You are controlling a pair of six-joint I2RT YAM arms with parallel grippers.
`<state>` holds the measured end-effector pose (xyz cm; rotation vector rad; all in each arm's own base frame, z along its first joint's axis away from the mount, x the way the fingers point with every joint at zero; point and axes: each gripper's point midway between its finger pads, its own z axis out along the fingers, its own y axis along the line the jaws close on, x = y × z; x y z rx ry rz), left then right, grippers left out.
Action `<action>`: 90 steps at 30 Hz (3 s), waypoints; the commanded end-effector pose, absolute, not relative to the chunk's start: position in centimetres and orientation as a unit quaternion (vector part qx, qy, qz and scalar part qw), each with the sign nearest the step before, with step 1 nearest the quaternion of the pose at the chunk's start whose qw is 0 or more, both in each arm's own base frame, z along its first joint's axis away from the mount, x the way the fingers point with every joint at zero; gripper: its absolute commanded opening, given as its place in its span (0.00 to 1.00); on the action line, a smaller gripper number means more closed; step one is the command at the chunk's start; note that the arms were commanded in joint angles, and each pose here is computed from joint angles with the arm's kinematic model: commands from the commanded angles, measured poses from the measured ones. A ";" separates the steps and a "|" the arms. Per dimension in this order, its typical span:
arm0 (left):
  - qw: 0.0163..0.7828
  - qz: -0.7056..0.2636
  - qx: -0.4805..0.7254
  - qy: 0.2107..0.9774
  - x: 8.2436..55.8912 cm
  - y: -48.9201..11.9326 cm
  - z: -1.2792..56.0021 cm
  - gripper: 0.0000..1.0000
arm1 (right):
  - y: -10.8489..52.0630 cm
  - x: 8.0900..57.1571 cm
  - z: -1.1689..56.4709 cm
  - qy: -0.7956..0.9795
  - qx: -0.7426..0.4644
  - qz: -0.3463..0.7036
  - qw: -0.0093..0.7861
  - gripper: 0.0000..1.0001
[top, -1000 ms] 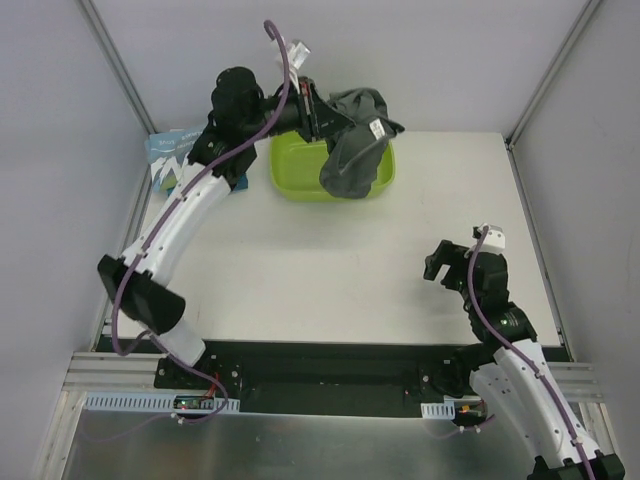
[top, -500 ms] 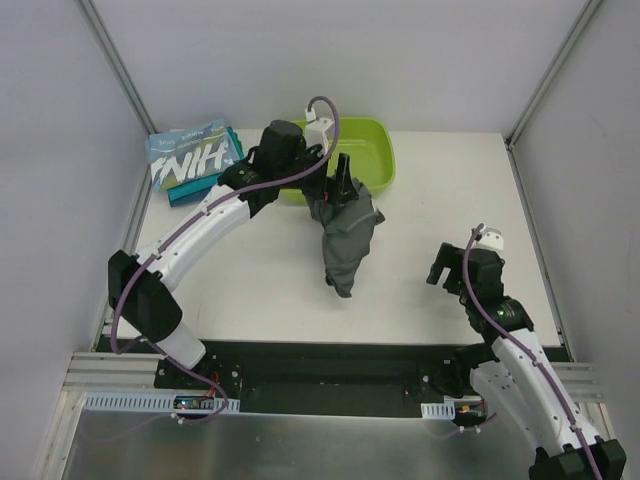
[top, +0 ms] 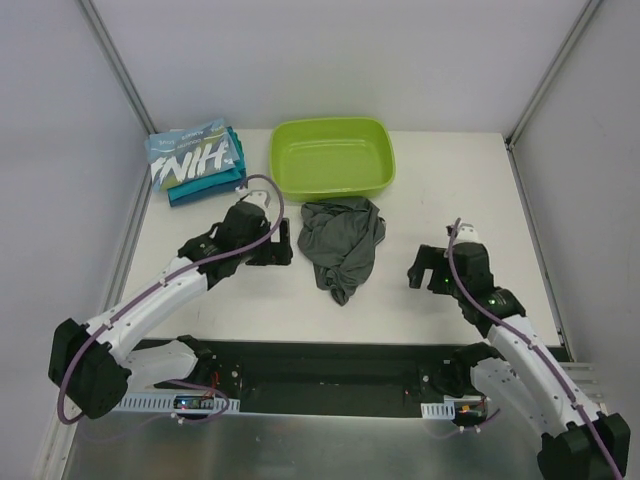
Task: Fold and stack the t-shirts
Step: Flatten out the tshirt
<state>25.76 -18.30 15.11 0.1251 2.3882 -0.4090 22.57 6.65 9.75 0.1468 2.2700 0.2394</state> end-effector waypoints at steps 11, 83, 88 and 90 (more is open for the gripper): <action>0.408 -0.171 -0.108 0.890 25.9 -13.7 12.7 0.99 | 24.2 23.7 12.9 0.893 -0.118 0.147 0.409 0.99; 0.234 -0.346 0.088 0.904 37.6 -29.9 11.0 0.00 | 3.5 21.4 13.8 0.867 0.142 -0.022 0.477 0.01; 0.299 -0.354 0.092 0.881 35.1 -27.9 17.2 0.00 | 5.0 21.5 16.9 0.862 0.111 0.030 0.494 0.01; 0.353 -0.347 0.085 0.865 34.0 -26.3 21.0 0.00 | 6.3 21.7 19.4 0.851 0.089 0.068 0.512 0.01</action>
